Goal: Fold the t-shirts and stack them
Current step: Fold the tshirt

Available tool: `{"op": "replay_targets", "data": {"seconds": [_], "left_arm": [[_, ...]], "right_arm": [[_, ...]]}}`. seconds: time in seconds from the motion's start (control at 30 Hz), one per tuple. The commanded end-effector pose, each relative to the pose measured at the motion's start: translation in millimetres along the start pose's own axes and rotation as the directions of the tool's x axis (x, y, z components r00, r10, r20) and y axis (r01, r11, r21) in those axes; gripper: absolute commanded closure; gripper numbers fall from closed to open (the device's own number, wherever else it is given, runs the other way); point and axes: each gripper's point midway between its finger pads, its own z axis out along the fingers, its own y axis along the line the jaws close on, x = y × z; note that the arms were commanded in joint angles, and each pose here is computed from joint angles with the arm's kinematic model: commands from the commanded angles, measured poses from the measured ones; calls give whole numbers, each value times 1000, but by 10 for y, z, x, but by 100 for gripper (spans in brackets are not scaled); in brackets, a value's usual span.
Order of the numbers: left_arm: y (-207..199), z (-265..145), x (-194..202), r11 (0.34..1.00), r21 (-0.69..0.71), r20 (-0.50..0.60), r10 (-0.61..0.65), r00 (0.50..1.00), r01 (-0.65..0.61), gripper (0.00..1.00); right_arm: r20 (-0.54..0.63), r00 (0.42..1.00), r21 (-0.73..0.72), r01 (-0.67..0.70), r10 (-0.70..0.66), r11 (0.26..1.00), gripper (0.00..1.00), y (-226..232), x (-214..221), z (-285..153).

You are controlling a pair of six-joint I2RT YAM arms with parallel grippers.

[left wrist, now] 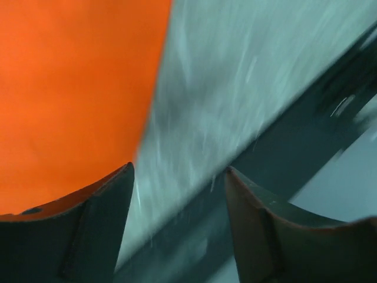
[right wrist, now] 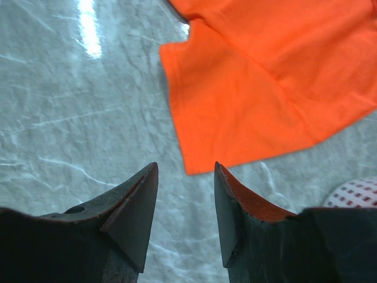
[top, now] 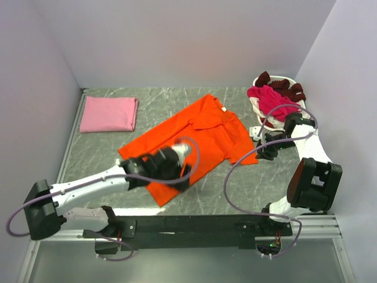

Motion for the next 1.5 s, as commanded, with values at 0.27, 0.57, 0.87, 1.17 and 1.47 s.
{"op": "replay_targets", "data": {"seconds": [0.27, 0.57, 0.87, 1.17, 1.47], "left_arm": [[429, -114, 1435, 882, -465, -306, -81, 949, -75, 49], [601, 95, 1378, 802, -572, -314, -21, 949, -171, 52], [726, 213, 1490, 763, -606, -353, -5, 936, -224, 64], [815, 114, 1618, 750, -629, -363, -48, 931, -207, 99], [695, 38, 1685, 809, -572, -356, -99, 929, -133, 100]], "right_arm": [[80, 993, -36, -79, 81, 996, 53, 218, -38, 97], [80, 992, -46, -91, 94, 995, 53, 309, -39, 113], [49, 997, -51, -60, 62, 997, 54, 373, 17, 113], [-166, 973, -131, 141, -162, 981, 54, 398, 514, 96], [-208, 948, -160, 211, -242, 964, 55, 150, 663, 272]]}}
